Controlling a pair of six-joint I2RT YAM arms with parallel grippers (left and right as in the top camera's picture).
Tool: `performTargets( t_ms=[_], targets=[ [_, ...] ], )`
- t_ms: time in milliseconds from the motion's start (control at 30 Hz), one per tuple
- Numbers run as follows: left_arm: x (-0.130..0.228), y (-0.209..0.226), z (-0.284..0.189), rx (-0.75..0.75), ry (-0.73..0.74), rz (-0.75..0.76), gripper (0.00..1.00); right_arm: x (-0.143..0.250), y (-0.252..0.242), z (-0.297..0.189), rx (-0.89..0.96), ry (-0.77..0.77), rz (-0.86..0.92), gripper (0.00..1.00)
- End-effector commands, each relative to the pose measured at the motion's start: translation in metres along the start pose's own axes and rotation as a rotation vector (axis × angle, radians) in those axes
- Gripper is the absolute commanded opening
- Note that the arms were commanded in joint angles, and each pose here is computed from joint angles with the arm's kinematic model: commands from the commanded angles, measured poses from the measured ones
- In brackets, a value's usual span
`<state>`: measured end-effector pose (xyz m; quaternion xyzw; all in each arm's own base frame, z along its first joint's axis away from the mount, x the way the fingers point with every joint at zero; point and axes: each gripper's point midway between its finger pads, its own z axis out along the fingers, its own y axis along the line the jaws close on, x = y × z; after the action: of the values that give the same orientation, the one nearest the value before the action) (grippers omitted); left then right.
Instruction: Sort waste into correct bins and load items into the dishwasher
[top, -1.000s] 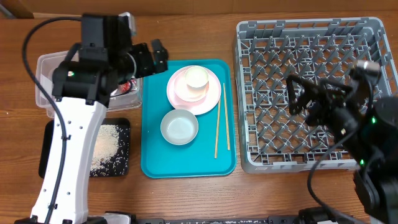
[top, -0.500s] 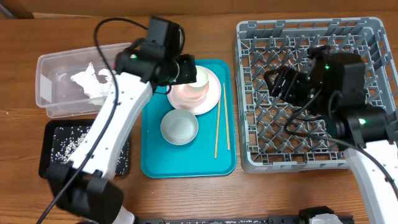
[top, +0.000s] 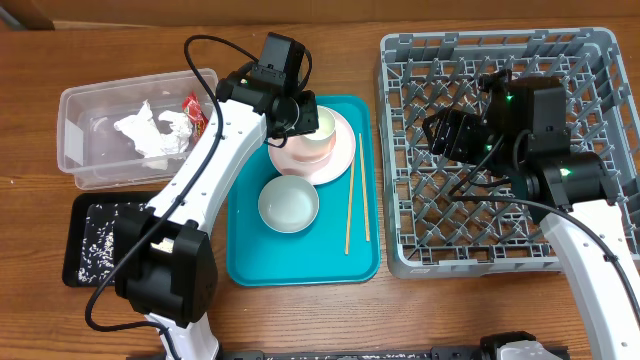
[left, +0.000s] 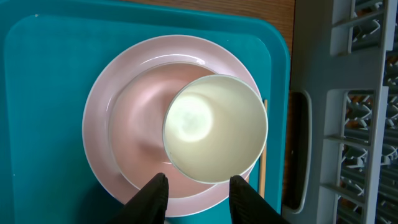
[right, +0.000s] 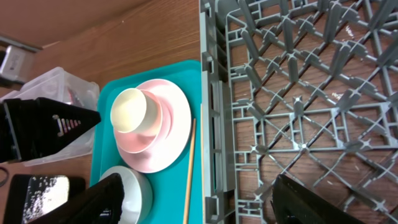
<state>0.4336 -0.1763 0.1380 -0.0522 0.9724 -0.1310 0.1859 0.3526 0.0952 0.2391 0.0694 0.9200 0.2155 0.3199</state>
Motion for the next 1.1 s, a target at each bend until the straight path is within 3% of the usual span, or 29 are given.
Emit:
performTargets(
  t_ms=[0,467,600,700,933,1067],
  targets=[
    [0.000,0.009,0.009,-0.035,0.005,-0.026,0.33,-0.007,0.001,0.002,0.009,-0.019,-0.025,0.82],
    [0.010,0.029,0.056,-0.121,0.061,-0.071,0.31,-0.008,-0.002,0.012,0.015,-0.006,-0.025,0.84],
    [0.011,0.029,0.059,-0.123,0.063,-0.071,0.08,-0.008,-0.001,0.012,0.015,-0.008,-0.026,0.84],
    [0.007,0.028,0.057,-0.117,0.053,-0.071,0.04,-0.008,-0.001,0.012,0.015,-0.008,-0.026,0.85],
    [-0.012,0.033,0.022,-0.115,0.040,-0.094,0.04,-0.008,-0.001,0.012,0.012,-0.006,-0.024,0.90],
    [-0.023,0.020,-0.025,0.011,0.068,-0.066,0.04,-0.004,0.009,0.012,-0.046,0.016,-0.025,0.93]
  ],
)
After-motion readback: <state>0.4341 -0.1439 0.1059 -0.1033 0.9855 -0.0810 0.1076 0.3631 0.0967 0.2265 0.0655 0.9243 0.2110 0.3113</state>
